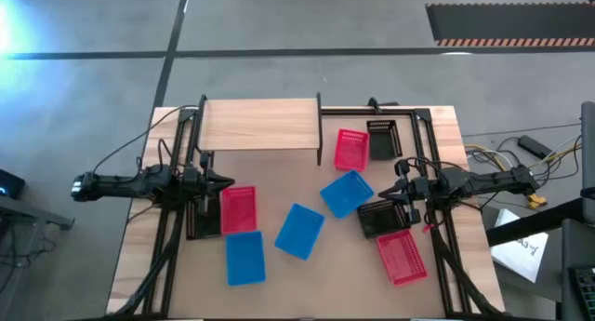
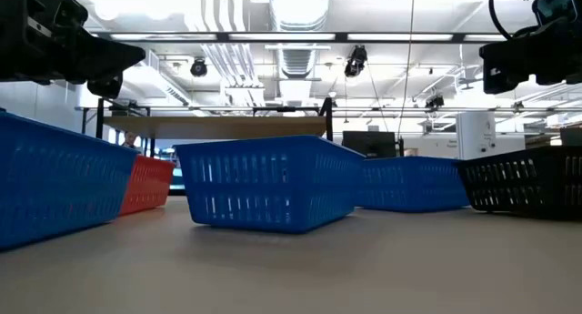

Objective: Stack baskets on shelf by color

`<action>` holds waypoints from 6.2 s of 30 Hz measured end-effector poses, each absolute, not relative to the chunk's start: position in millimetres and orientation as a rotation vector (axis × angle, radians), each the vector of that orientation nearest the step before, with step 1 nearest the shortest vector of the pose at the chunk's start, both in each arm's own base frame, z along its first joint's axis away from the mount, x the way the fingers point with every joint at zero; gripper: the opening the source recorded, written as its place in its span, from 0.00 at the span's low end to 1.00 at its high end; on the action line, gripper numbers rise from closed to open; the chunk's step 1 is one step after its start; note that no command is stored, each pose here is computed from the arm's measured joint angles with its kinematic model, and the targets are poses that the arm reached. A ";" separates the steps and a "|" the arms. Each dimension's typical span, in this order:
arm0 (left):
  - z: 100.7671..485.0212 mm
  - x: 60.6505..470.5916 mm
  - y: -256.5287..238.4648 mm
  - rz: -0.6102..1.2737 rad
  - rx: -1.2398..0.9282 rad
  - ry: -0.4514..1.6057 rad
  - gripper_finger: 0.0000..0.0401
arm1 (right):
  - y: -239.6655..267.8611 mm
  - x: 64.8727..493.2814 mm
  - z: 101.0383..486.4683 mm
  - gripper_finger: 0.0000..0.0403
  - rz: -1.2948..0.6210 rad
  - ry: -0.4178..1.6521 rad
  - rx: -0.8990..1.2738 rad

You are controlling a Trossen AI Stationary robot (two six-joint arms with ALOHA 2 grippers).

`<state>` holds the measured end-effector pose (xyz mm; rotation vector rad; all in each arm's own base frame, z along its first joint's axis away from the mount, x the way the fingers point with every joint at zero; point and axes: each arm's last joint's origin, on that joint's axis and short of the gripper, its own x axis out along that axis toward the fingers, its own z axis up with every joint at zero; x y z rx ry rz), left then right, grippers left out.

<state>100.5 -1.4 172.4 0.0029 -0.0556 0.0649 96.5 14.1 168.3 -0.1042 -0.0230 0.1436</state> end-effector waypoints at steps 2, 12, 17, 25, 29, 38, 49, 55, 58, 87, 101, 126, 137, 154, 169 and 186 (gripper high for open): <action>172.4 100.5 -1.4 0.065 0.003 -0.056 0.01 | 14.1 96.5 168.3 0.02 0.143 -0.023 -0.104; 172.4 100.5 -1.4 0.065 0.003 -0.056 0.01 | 14.1 96.5 168.2 0.02 0.144 -0.023 -0.104; 172.4 100.5 -1.4 0.065 0.003 -0.056 0.01 | 14.1 96.5 168.2 0.02 0.144 -0.023 -0.104; 172.4 100.5 -1.3 0.069 0.010 -0.056 0.01 | 14.1 96.5 168.3 0.02 0.143 -0.023 -0.104; 179.8 99.8 -1.3 0.070 0.004 -0.133 0.01 | 14.1 96.5 168.3 0.02 0.143 -0.023 -0.104; 193.3 98.0 -1.5 0.049 -0.090 -0.275 0.01 | 14.1 96.5 168.3 0.02 0.143 -0.023 -0.104; 201.9 126.6 -3.2 0.060 -0.047 0.021 0.00 | 14.1 96.5 168.3 0.02 0.143 -0.023 -0.104; 226.8 149.5 -10.3 0.029 -0.001 0.439 0.00 | 14.1 96.5 168.3 0.02 0.143 -0.023 -0.104; 235.4 156.6 -16.2 0.002 0.037 0.694 0.00 | 14.1 96.5 168.3 0.02 0.144 -0.023 -0.104; 194.5 229.4 -115.4 0.083 -0.026 1.392 0.40 | 14.1 96.5 168.3 0.02 0.144 -0.023 -0.104; 226.1 265.5 -134.4 -0.086 -0.078 1.024 0.40 | 14.1 96.5 168.2 0.02 0.143 -0.023 -0.104; 211.4 255.7 -129.0 0.163 -0.054 1.000 0.40 | 14.1 96.5 168.3 0.02 0.143 -0.023 -0.104; 198.2 255.7 -123.9 0.209 -0.074 0.964 0.40 | 14.1 96.5 168.3 0.02 0.143 -0.023 -0.104; 212.7 260.2 -128.6 0.196 -0.094 0.912 0.40 | 14.1 96.5 168.2 0.02 0.143 -0.023 -0.104; 177.7 253.7 -125.6 0.277 -0.032 1.089 0.40 | 14.1 96.5 168.2 0.02 0.144 -0.023 -0.104; 174.7 234.3 -115.9 0.333 0.040 1.254 0.32 | 14.1 96.5 168.2 0.02 0.143 -0.023 -0.104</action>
